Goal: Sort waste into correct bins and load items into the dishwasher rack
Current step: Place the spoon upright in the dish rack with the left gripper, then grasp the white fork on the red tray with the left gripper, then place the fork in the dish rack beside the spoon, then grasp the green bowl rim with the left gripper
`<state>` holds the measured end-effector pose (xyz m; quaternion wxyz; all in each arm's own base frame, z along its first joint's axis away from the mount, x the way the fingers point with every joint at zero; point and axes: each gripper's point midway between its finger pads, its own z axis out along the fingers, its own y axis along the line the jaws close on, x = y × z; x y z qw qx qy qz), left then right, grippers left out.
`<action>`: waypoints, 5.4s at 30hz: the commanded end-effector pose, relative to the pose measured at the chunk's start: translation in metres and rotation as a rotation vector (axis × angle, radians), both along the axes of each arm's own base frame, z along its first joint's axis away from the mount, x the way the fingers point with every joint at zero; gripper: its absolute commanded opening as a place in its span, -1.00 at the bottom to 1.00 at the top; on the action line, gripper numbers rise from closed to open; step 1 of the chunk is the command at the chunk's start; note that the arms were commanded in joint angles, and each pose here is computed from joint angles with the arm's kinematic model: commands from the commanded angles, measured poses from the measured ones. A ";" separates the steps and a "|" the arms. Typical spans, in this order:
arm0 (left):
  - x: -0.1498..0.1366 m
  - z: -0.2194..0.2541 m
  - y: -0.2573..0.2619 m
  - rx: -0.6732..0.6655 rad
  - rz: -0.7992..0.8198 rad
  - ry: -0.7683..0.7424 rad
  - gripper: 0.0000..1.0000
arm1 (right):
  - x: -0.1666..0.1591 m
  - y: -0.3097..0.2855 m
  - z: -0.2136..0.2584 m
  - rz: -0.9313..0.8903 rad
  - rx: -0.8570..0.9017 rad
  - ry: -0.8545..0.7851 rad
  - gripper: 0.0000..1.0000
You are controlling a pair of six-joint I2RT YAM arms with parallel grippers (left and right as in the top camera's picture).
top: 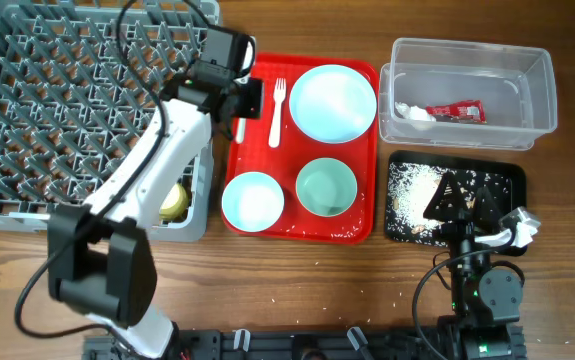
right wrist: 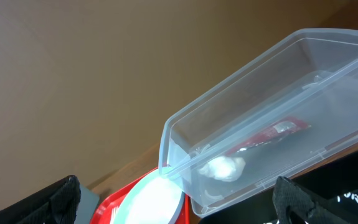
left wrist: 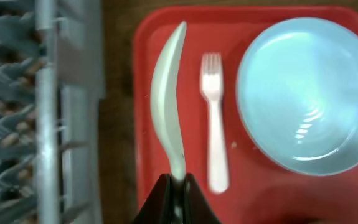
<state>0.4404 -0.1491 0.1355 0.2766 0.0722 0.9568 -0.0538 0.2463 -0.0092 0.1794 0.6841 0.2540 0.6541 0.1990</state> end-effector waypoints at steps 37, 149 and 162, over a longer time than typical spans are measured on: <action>0.002 -0.116 -0.039 0.041 -0.021 0.134 0.16 | 0.000 0.000 0.002 0.000 0.007 -0.010 0.99; -0.113 0.061 0.018 -0.102 0.022 0.333 0.16 | 0.000 0.000 0.002 0.000 0.007 -0.010 0.99; -0.157 -0.054 -0.095 -0.108 -0.019 0.362 -0.30 | 0.000 0.000 0.002 0.000 0.008 -0.010 1.00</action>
